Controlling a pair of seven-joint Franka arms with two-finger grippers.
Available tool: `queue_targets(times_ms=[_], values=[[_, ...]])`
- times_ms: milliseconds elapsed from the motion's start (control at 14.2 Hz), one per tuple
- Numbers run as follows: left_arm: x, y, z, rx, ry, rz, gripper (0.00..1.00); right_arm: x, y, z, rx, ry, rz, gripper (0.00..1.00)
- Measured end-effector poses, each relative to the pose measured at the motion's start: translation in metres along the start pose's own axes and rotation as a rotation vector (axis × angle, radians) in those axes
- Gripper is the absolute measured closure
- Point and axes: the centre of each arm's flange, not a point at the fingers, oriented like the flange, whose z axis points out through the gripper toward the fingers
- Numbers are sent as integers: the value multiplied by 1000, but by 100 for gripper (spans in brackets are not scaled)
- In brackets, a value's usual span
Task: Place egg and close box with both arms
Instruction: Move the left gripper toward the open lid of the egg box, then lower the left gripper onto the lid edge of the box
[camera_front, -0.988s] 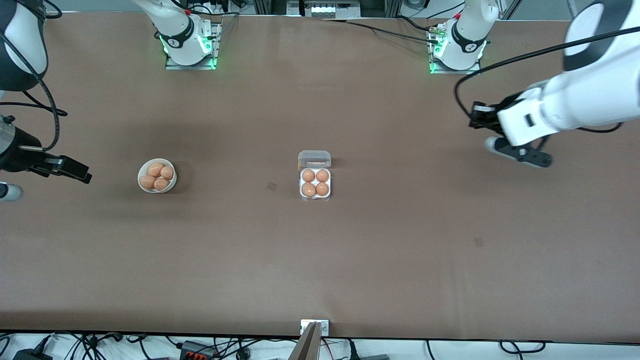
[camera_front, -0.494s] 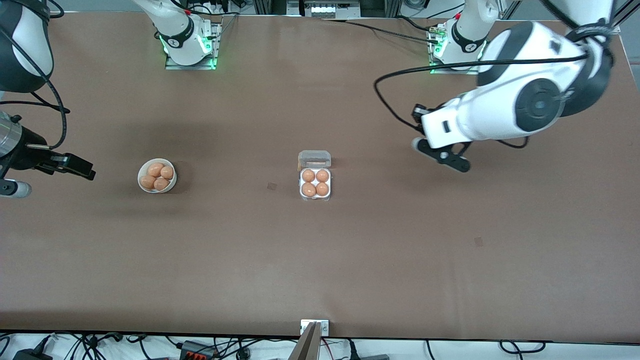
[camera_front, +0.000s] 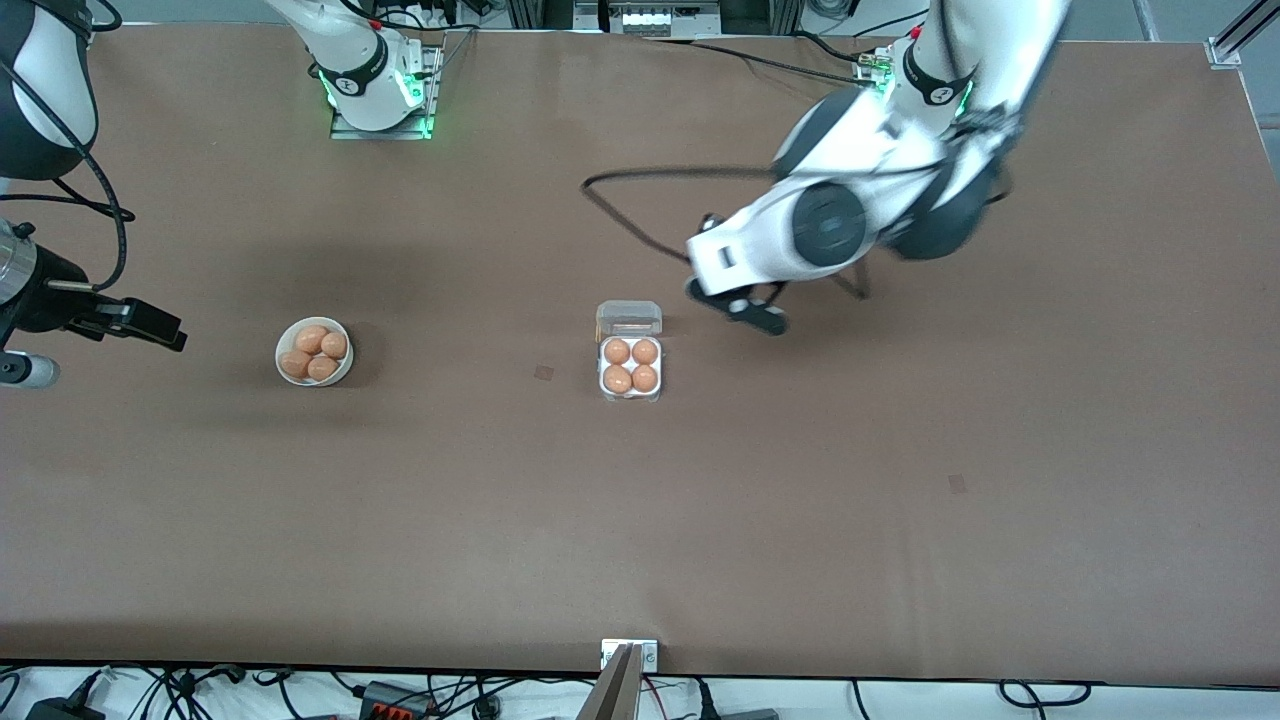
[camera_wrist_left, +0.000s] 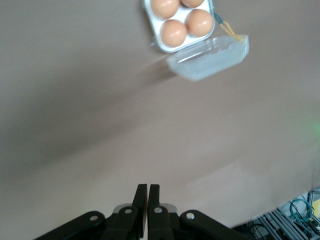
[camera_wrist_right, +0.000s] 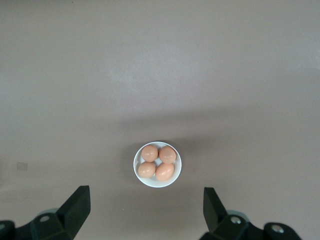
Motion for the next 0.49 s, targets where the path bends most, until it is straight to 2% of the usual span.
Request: queue_targets(times_ms=[212,494], values=[[30,13,58,-2,-26,7,96,-2,-2,0,1,0,-4,0],[29,49,76,10,-36,57,98,-8,-5,12,3,8,-10,0]])
